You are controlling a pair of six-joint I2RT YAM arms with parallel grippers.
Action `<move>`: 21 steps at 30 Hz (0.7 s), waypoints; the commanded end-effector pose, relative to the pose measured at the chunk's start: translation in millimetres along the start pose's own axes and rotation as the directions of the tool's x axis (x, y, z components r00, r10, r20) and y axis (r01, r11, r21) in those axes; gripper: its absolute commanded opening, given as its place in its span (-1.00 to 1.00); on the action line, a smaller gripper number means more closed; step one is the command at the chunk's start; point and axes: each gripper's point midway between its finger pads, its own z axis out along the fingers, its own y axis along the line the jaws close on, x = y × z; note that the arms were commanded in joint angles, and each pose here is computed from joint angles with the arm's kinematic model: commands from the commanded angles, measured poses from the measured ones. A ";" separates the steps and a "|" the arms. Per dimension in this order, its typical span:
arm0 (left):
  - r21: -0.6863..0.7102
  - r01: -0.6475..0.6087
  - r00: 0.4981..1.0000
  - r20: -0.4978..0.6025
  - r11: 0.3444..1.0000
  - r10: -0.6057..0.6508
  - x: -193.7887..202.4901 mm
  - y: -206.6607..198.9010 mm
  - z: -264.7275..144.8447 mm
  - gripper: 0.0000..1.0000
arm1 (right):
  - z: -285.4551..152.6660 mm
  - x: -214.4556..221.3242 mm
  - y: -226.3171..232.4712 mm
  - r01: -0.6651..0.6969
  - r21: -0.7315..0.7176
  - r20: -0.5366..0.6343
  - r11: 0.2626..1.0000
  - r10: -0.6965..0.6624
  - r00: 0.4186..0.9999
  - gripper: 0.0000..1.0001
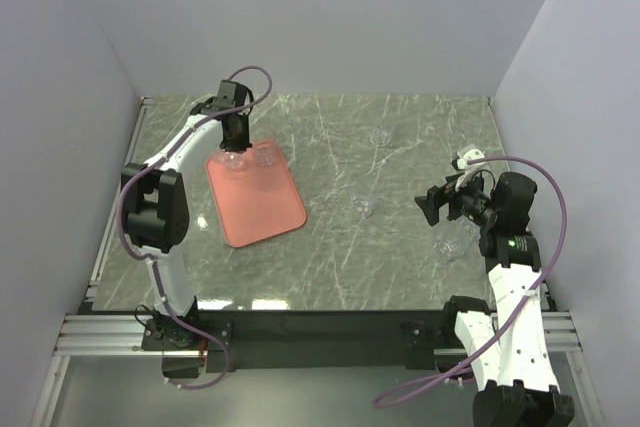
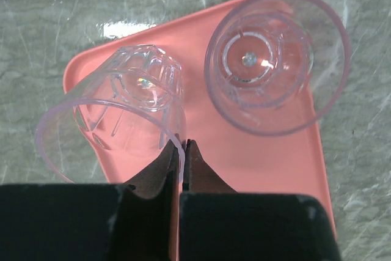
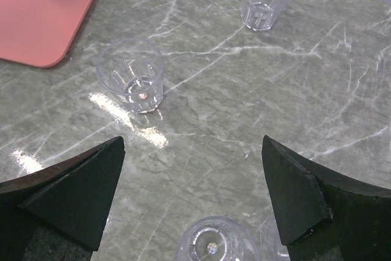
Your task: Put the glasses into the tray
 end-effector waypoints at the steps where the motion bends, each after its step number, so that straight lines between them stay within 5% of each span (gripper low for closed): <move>1: 0.034 -0.013 1.000 0.017 0.999 0.013 -16.7 -7.1 -2.4 -0.99 | -1.6 -8.7 -4.5 0.039 0.019 0.033 0.999 -0.040 0.999 1.00; 11: 0.046 -0.002 1.000 -0.002 0.999 0.002 -20.4 -12.9 5.8 -0.90 | -1.1 -7.7 -5.3 0.037 0.020 0.030 0.999 -0.037 0.999 1.00; 21: 0.055 0.014 1.000 0.015 0.998 -0.015 -26.0 -15.1 1.9 -0.27 | -0.8 -7.1 -5.2 0.037 0.019 0.027 0.999 -0.037 0.999 1.00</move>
